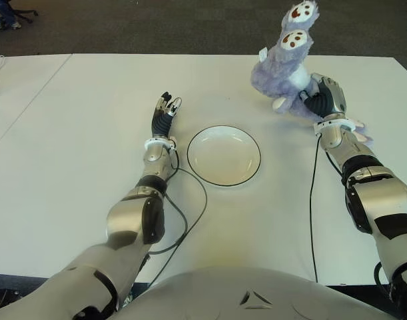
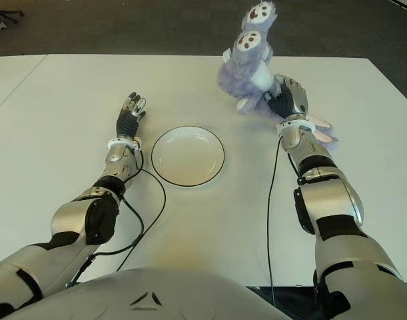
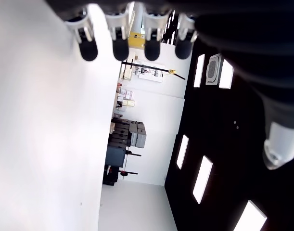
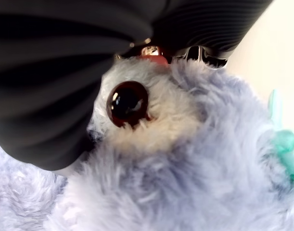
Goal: Put the doll into the plate.
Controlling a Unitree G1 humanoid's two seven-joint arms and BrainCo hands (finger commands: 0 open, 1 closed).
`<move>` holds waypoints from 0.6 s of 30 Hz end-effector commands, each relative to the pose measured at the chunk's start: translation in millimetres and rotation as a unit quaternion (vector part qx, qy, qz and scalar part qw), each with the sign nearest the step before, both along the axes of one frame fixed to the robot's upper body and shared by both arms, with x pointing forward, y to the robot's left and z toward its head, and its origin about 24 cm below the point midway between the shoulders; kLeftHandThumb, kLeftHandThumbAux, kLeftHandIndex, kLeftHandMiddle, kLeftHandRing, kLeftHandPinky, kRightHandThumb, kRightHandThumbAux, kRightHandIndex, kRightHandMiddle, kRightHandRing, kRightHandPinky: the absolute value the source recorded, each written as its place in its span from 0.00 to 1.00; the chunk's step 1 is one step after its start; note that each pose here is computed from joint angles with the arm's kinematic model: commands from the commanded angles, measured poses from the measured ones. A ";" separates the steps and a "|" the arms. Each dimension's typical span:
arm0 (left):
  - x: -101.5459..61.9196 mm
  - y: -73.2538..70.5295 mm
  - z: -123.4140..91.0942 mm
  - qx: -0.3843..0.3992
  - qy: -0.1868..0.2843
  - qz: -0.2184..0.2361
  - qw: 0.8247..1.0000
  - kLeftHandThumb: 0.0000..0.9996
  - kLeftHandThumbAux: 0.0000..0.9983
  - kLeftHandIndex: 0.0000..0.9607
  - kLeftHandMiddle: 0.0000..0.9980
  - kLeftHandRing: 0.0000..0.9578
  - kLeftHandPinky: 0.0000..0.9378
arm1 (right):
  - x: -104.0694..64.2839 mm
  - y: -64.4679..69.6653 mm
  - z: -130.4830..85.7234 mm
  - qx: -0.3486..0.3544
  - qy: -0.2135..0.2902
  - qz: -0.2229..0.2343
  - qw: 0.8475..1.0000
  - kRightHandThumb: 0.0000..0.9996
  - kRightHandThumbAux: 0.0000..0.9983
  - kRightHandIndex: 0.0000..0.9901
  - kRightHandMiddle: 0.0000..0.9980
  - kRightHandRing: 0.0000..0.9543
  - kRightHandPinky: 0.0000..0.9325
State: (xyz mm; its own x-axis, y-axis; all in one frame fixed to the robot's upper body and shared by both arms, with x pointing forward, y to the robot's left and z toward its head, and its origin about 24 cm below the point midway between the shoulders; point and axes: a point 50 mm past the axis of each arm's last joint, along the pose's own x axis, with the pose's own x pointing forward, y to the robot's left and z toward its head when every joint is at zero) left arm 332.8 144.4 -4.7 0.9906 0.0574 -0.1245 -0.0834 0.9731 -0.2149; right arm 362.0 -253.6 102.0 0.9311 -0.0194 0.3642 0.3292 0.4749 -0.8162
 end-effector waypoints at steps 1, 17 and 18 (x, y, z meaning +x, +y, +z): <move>-75.6 -1.5 -86.8 -0.035 0.209 0.004 0.977 0.00 0.53 0.01 0.02 0.02 0.02 | 6.6 20.2 28.7 -0.009 -0.090 0.053 0.995 0.70 0.72 0.44 0.85 0.90 0.89; -73.7 -2.2 -85.7 -0.029 0.210 0.002 0.977 0.00 0.53 0.00 0.02 0.01 0.02 | -0.6 50.9 44.5 0.002 -0.172 0.140 0.975 0.70 0.72 0.44 0.86 0.91 0.92; -73.7 -1.9 -85.7 -0.028 0.210 0.002 0.977 0.00 0.53 0.00 0.02 0.01 0.02 | -1.4 52.3 43.9 0.000 -0.174 0.143 0.974 0.70 0.72 0.44 0.86 0.91 0.92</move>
State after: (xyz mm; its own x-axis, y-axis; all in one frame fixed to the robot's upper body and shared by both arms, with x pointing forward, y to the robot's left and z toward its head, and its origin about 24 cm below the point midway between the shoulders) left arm 332.9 144.6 -4.6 0.9907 0.0564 -0.1241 -0.0820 0.9738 -0.2120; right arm 364.6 -215.3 145.3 0.7618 0.1647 0.6265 0.4498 0.5614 -0.6946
